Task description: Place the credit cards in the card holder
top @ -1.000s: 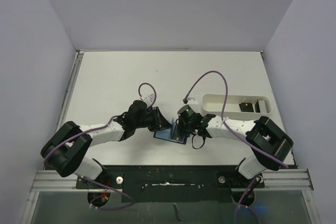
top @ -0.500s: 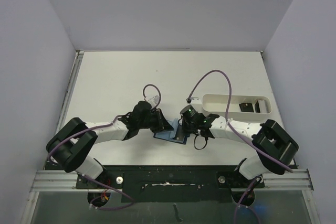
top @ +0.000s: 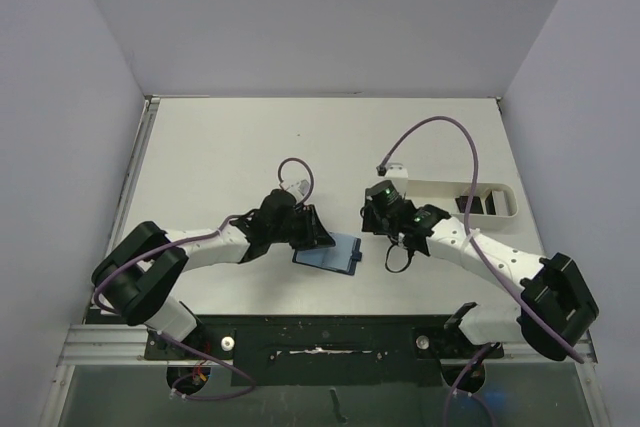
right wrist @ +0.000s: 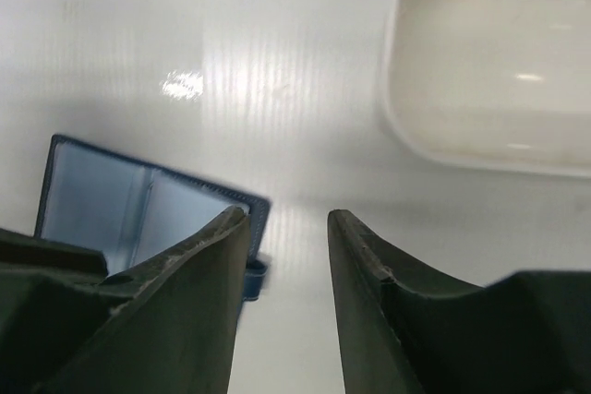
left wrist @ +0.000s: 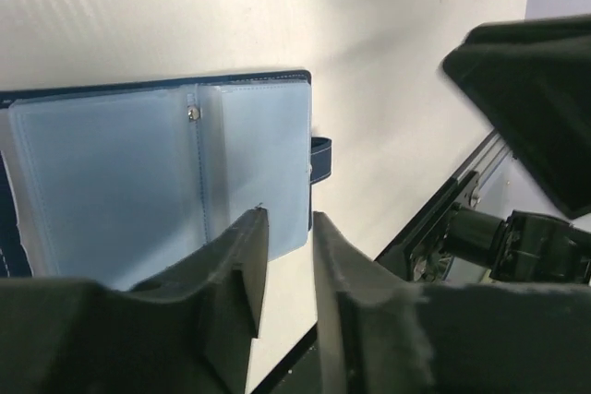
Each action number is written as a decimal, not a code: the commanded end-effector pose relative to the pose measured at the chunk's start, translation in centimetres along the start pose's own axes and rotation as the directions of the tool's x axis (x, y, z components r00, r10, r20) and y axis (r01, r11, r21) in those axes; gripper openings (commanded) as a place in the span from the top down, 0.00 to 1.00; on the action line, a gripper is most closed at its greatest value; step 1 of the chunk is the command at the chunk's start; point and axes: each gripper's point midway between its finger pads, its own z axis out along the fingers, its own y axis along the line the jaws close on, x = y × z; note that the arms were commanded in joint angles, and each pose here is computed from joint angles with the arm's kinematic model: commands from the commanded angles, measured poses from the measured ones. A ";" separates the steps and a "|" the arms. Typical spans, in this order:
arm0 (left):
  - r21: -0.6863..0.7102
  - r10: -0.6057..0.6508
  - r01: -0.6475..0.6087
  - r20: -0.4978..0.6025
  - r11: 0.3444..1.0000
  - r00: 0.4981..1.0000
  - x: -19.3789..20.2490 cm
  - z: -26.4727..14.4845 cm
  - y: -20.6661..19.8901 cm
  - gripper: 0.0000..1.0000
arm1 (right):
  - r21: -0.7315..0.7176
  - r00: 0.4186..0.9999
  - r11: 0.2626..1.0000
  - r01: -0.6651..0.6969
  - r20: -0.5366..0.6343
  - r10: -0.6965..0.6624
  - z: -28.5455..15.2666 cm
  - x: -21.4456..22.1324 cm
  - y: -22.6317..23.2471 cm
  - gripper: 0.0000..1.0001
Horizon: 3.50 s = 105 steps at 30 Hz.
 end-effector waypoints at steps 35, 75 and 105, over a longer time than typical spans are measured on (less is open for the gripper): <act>-0.231 0.119 -0.116 0.001 0.966 0.993 -1.1 -2.3 5.8 0.43 | 0.704 0.989 0.704 0.093 -0.149 0.018 -0.1 -10.5 -31.6 0.55; -0.191 0.152 -0.142 0.042 0.971 0.987 -1.1 -3.6 4.5 0.44 | 0.782 0.980 0.603 0.159 -0.197 -0.003 -1.5 -10.1 -33.4 0.98; -0.100 0.002 -0.003 -0.010 0.995 1.000 1.4 -2.2 3.6 0.50 | 0.419 0.977 0.902 0.101 0.127 -0.169 -7.9 -13.4 -13.7 1.00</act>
